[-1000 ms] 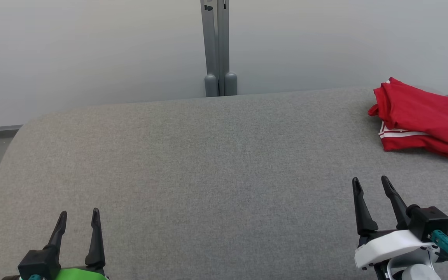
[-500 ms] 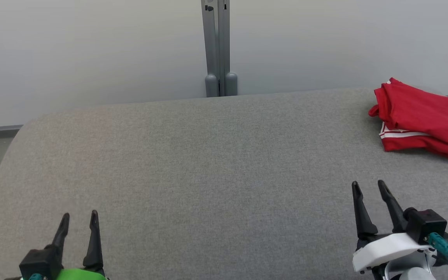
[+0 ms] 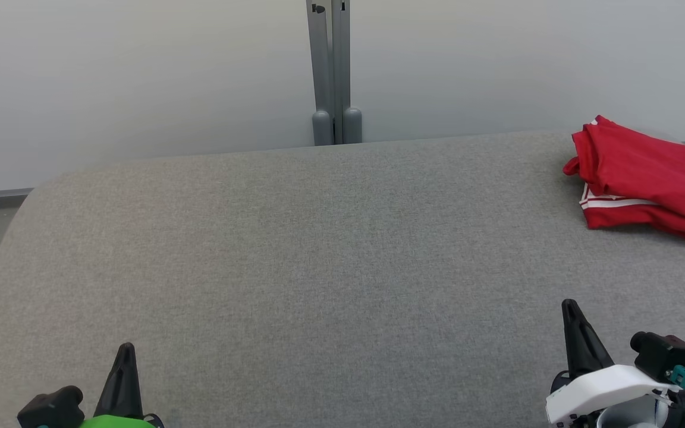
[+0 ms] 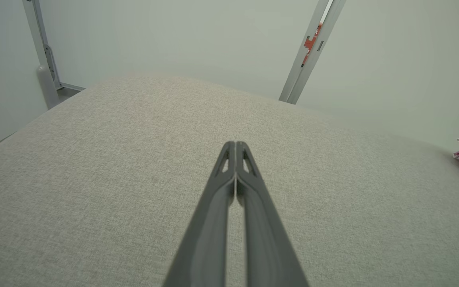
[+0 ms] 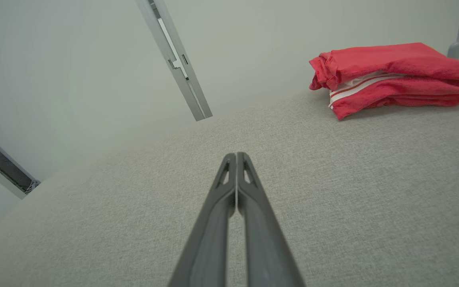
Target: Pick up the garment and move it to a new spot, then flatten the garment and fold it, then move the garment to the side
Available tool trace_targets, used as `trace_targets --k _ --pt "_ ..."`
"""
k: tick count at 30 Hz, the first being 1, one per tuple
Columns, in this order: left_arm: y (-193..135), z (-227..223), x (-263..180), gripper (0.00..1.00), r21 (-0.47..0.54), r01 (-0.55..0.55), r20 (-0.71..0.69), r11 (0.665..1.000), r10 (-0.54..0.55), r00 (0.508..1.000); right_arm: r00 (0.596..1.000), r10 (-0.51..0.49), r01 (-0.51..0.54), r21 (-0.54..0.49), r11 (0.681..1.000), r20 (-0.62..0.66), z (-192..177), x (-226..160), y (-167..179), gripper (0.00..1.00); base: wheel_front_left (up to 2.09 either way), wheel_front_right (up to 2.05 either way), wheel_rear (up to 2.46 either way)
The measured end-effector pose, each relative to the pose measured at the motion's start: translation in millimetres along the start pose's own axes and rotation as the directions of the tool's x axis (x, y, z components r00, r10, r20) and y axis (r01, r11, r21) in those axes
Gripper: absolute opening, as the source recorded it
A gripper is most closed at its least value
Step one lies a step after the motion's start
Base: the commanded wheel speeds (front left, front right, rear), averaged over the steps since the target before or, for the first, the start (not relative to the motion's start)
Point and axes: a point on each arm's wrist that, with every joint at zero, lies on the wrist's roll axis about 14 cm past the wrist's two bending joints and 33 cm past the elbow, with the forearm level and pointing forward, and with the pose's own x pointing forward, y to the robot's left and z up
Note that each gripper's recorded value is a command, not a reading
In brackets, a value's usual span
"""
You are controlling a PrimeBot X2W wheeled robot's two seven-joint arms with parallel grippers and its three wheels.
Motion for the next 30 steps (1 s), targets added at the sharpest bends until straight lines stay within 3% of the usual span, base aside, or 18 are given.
trace_targets --k 14,30 --pt "1 4 9 0.00 -0.230 -0.021 -0.009 0.973 0.019 1.000 0.998 -0.055 0.057 0.231 0.971 -0.014 2 5 -10 0.00 0.00 0.00 0.00" --pt "-3 7 20 0.00 -0.452 -0.025 -0.018 0.891 0.019 1.000 0.996 -0.086 0.090 0.440 0.893 -0.030 4 11 -17 0.00 0.00 0.00 0.00"
